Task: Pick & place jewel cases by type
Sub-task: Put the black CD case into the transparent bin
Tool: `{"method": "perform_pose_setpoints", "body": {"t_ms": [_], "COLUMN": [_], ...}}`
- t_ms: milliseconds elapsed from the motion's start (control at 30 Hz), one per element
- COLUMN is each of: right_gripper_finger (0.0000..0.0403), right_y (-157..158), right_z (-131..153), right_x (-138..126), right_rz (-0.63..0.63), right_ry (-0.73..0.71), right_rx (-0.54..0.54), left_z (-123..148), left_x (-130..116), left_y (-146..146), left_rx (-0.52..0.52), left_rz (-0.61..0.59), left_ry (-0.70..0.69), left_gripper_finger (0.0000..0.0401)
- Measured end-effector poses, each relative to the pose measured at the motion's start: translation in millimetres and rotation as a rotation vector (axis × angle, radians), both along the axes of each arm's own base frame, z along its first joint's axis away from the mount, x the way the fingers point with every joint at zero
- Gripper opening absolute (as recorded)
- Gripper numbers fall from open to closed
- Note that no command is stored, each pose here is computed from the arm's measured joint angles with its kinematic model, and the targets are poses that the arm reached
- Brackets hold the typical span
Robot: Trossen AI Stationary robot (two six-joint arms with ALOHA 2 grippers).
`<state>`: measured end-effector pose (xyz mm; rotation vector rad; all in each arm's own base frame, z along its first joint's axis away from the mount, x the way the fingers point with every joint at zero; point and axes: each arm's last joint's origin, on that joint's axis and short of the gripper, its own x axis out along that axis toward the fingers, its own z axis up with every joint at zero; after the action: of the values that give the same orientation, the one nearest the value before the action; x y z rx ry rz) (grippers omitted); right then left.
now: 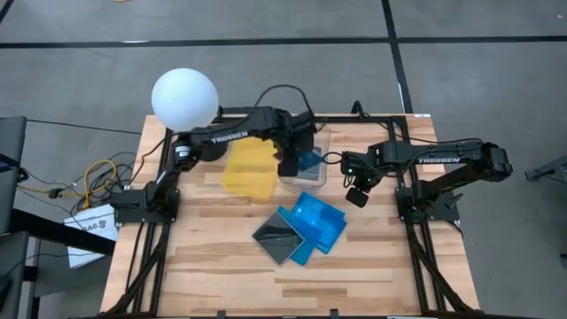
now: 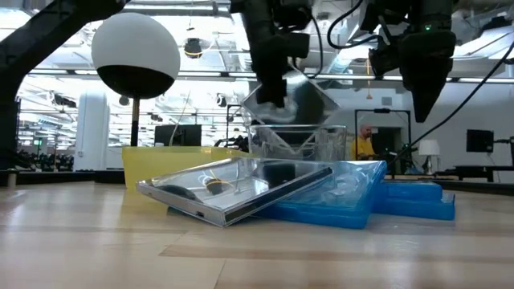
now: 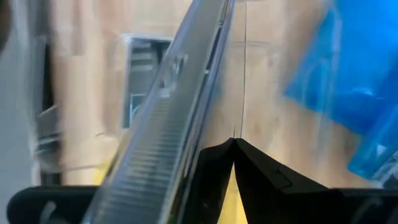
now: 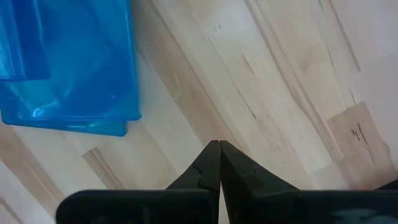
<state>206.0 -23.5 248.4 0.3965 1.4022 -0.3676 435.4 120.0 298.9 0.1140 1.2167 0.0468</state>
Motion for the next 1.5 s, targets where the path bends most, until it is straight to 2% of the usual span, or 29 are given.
{"method": "perform_pose_setpoints", "body": {"t_ms": [133,300,467,700,833,967,1167,1433,1500], "right_gripper_finger": [0.0,0.0,0.0,0.0,0.0,0.0,0.0,0.0,0.0], "right_y": [0,0,0,-4,-7,-8,-11,-16,-16], "right_z": [0,0,7,35,36,22,-2,-25,-33], "right_x": [1,1,5,15,28,45,67,83,82], "right_rz": [0.0,0.0,-0.002,-0.048,-0.056,-0.038,0.005,0.055,0.082], "right_ry": [-0.007,-0.013,-0.097,-0.365,-0.462,-0.434,-0.387,-0.316,-0.225], "right_rx": [0.001,0.0,-0.008,-0.017,0.035,0.072,0.059,0.062,0.071], "left_z": [-3,-11,-14,24,36,55,84,92,92], "left_x": [-8,-7,-3,-11,-26,-41,-62,-69,-69], "left_y": [9,0,-6,14,25,32,37,35,35], "left_rx": [-0.027,-0.027,0.028,0.12,0.133,0.146,0.177,0.18,0.178], "left_rz": [0.003,-0.074,-0.081,0.054,0.136,0.196,0.282,0.312,0.312], "left_ry": [0.059,0.121,0.144,0.017,0.029,-0.009,-0.098,-0.111,-0.105], "left_gripper_finger": [0.0084,0.0084,0.0084,0.0084,0.0084,0.0084,0.0084,0.0084,0.0084]}}
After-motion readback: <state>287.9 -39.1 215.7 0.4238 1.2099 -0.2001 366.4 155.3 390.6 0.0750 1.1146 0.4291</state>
